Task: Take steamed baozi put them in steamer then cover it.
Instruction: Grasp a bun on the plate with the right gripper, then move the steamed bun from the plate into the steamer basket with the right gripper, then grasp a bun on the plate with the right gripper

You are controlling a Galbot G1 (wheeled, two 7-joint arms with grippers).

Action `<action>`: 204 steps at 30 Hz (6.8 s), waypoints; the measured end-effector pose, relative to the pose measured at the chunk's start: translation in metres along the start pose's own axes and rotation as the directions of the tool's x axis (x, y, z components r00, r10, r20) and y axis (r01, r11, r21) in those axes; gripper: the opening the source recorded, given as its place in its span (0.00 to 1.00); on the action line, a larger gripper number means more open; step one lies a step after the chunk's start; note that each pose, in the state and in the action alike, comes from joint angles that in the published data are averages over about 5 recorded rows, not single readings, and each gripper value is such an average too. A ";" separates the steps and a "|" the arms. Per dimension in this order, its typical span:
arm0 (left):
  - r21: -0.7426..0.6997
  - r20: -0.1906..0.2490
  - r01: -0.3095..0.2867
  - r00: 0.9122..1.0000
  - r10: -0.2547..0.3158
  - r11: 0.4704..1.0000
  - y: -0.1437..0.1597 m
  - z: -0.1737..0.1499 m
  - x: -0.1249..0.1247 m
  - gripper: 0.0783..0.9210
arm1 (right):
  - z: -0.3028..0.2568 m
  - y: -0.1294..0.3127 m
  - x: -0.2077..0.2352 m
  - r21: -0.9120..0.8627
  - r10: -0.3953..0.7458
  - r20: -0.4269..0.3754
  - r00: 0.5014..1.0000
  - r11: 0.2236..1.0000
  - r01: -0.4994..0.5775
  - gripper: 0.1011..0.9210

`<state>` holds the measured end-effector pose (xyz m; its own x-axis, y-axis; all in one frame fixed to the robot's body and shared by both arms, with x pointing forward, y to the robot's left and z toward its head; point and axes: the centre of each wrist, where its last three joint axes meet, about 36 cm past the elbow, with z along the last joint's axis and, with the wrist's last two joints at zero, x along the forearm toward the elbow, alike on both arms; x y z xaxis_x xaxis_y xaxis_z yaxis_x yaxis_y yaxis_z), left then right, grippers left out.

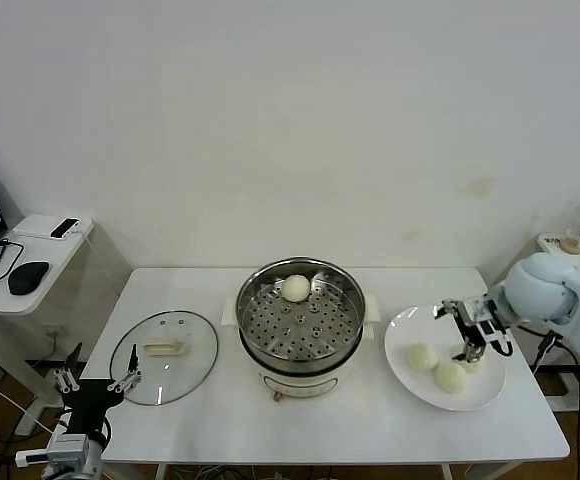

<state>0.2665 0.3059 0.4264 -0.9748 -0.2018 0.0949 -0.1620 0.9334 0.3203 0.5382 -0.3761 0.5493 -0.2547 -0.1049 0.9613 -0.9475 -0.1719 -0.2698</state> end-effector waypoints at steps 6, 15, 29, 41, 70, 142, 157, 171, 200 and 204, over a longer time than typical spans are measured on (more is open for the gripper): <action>-0.002 -0.005 0.006 1.000 -0.006 1.000 0.001 0.002 0.000 0.88 | 0.006 -0.003 -0.027 -0.037 -0.031 -0.011 0.999 0.999 0.031 0.88; -0.005 -0.002 0.012 1.000 -0.012 1.000 0.003 0.001 0.000 0.88 | 0.002 -0.016 -0.059 -0.053 -0.039 -0.016 0.999 0.998 0.038 0.88; -0.008 -0.006 0.018 1.000 -0.018 1.000 0.006 0.003 0.000 0.88 | -0.009 -0.030 -0.098 -0.068 -0.065 -0.022 0.998 0.996 0.063 0.88; -0.006 -0.006 0.020 1.000 -0.020 1.000 0.006 0.002 0.002 0.88 | -0.014 -0.037 -0.114 -0.080 -0.072 -0.024 0.997 0.994 0.069 0.84; 0.001 0.006 0.014 1.000 -0.014 1.000 0.004 -0.003 0.002 0.88 | -0.009 -0.063 -0.073 -0.091 -0.038 -0.015 0.999 0.995 0.036 0.57; 0.041 0.041 0.040 0.998 -0.042 0.998 0.006 -0.013 -0.003 0.88 | -0.339 -0.162 -0.044 -0.062 -0.014 0.180 0.984 0.998 0.025 0.63; 0.046 0.051 0.031 0.998 -0.033 0.998 0.004 -0.018 -0.002 0.88 | -0.323 -0.170 -0.007 -0.007 -0.019 0.177 0.984 1.000 0.021 0.88; 0.037 0.059 0.013 0.998 -0.015 0.999 0.006 -0.021 -0.002 0.88 | -0.222 -0.161 0.078 0.084 0.004 0.113 0.994 0.996 -0.013 0.88; 0.006 0.017 -0.029 0.999 0.029 1.000 -0.010 -0.004 0.002 0.88 | 0.010 0.005 0.033 0.009 -0.067 -0.082 0.994 0.998 0.068 0.88; 0.001 0.017 -0.025 1.000 0.025 1.000 -0.009 -0.004 0.002 0.88 | 0.019 0.016 0.014 -0.003 -0.077 -0.091 0.993 0.997 0.077 0.88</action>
<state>0.2663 0.2958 0.4280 -0.9810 -0.1734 0.0871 -0.1378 0.9385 0.3166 0.5232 -0.3993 0.5578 -0.1977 -0.0016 0.9803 -0.9648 -0.1763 -0.1949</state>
